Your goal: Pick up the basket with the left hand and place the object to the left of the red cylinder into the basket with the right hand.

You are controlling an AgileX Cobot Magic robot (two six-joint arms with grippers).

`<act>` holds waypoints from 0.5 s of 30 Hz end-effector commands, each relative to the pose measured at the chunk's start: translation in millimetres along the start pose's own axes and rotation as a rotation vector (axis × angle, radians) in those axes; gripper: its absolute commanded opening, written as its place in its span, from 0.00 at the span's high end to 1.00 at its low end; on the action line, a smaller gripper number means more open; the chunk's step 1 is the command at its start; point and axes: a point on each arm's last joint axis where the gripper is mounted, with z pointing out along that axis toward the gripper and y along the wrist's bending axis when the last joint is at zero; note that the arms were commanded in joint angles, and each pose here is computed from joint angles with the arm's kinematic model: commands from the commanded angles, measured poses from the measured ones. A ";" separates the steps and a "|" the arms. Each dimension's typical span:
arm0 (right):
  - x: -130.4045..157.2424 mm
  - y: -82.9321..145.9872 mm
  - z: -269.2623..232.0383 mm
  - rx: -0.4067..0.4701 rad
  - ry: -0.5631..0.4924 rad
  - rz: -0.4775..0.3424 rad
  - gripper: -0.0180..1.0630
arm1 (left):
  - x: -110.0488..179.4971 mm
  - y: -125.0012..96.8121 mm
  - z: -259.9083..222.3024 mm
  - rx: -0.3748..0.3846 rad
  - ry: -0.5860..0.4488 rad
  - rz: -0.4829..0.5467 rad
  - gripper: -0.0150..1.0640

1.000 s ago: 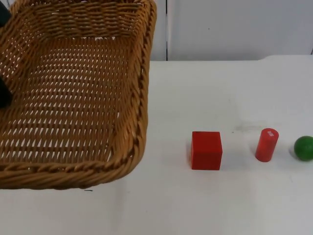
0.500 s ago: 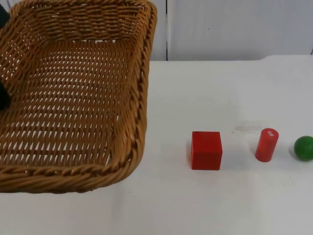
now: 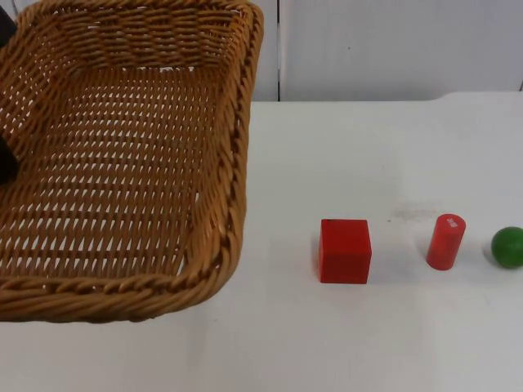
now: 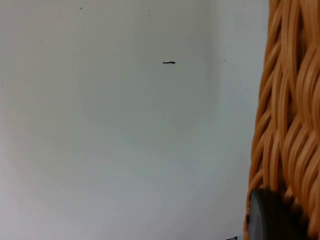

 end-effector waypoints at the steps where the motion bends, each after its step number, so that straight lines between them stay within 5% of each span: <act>1: -0.1 0.2 0.4 -0.005 -0.003 -0.001 0.01 | 1.5 -5.2 -3.1 0.031 -0.010 0.001 0.99; 9: -4.2 -1.2 -2.7 0.008 -0.034 -0.017 0.01 | 1.5 -5.4 -3.1 0.033 -0.011 0.000 0.99; 15: -45.6 -1.2 -0.1 0.005 -0.002 -0.033 0.01 | 1.5 -5.4 -3.1 0.033 -0.011 0.007 0.99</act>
